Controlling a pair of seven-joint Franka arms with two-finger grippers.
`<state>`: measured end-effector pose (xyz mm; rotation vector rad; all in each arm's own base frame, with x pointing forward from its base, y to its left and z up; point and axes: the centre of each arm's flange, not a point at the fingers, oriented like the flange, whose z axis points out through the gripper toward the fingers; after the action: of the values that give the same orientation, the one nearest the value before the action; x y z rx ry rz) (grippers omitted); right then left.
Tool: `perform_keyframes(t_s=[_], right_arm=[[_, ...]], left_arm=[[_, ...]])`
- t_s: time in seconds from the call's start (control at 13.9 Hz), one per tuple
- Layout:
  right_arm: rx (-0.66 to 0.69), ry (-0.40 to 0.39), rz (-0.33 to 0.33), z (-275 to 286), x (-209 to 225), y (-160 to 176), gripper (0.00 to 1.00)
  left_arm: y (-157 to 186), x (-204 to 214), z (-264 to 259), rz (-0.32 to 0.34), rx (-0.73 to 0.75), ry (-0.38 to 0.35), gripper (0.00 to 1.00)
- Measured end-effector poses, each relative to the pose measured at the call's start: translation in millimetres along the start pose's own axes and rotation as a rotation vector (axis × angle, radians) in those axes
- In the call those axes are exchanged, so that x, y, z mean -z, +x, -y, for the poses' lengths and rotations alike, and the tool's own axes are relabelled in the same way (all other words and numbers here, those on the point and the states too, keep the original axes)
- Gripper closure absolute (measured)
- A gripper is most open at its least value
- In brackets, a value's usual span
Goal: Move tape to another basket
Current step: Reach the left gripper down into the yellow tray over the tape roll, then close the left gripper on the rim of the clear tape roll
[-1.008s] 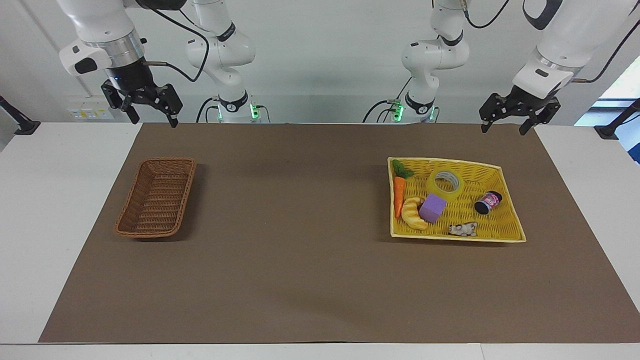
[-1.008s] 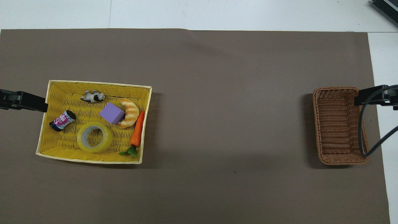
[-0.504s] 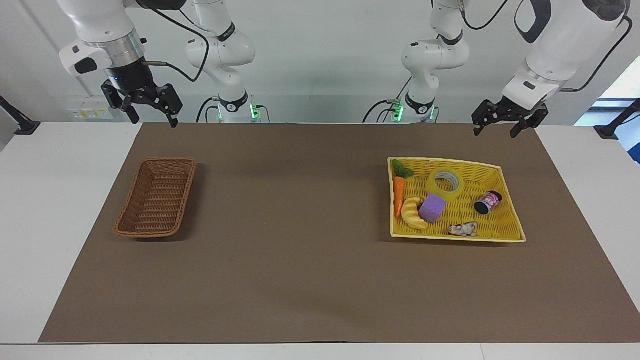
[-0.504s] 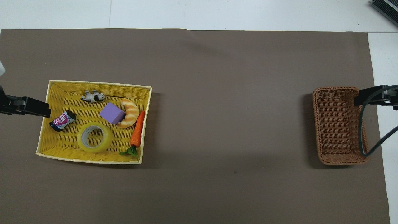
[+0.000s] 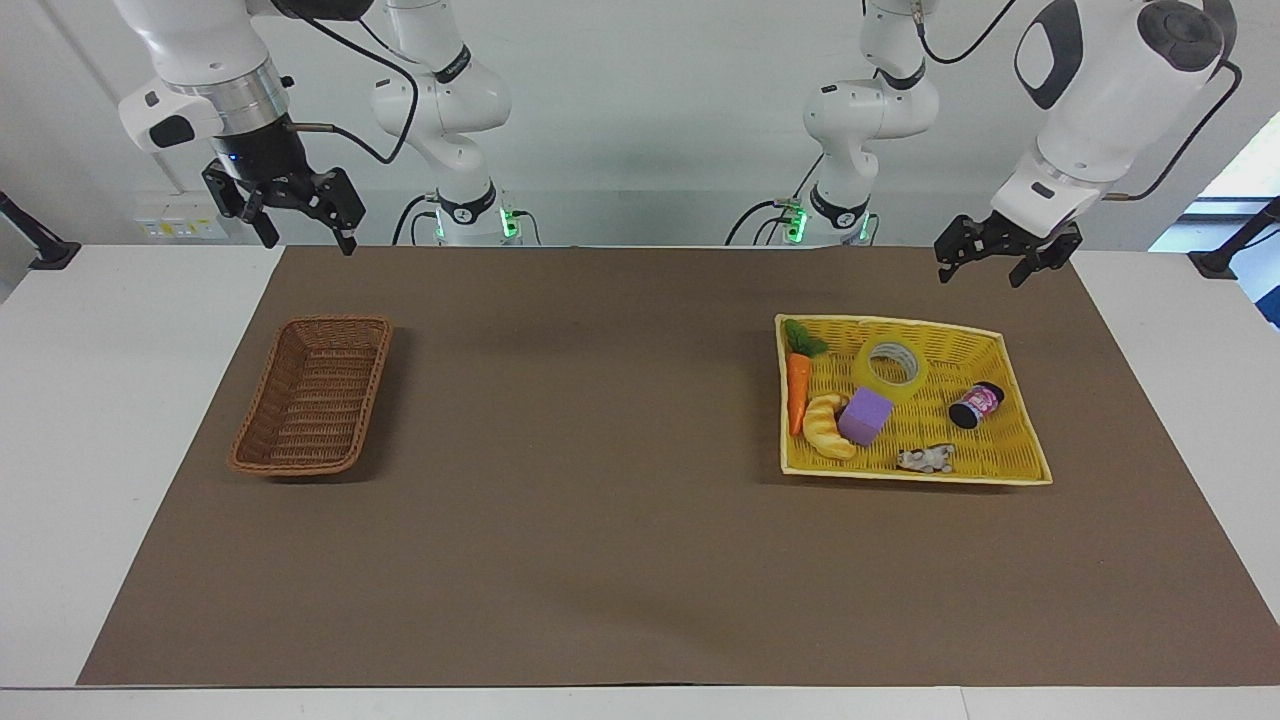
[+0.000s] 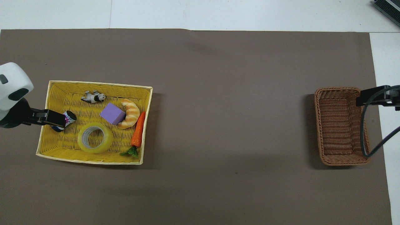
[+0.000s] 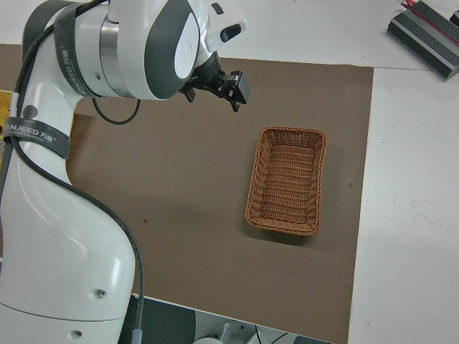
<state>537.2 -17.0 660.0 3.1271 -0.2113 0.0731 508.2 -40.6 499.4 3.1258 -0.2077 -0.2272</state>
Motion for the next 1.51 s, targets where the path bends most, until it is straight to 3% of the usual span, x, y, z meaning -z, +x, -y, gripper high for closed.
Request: perform_keyframes(t_s=[0.86,1.51], right_arm=[[0.000,0.000,0.000,0,0,0,0.00],[0.000,0.000,0.000,0,0,0,0.00]], left_arm=[[21,-147,4,0.019,-0.011,-0.016,0.00],[9,-173,32,0.025,-0.054,-0.027,0.02]])
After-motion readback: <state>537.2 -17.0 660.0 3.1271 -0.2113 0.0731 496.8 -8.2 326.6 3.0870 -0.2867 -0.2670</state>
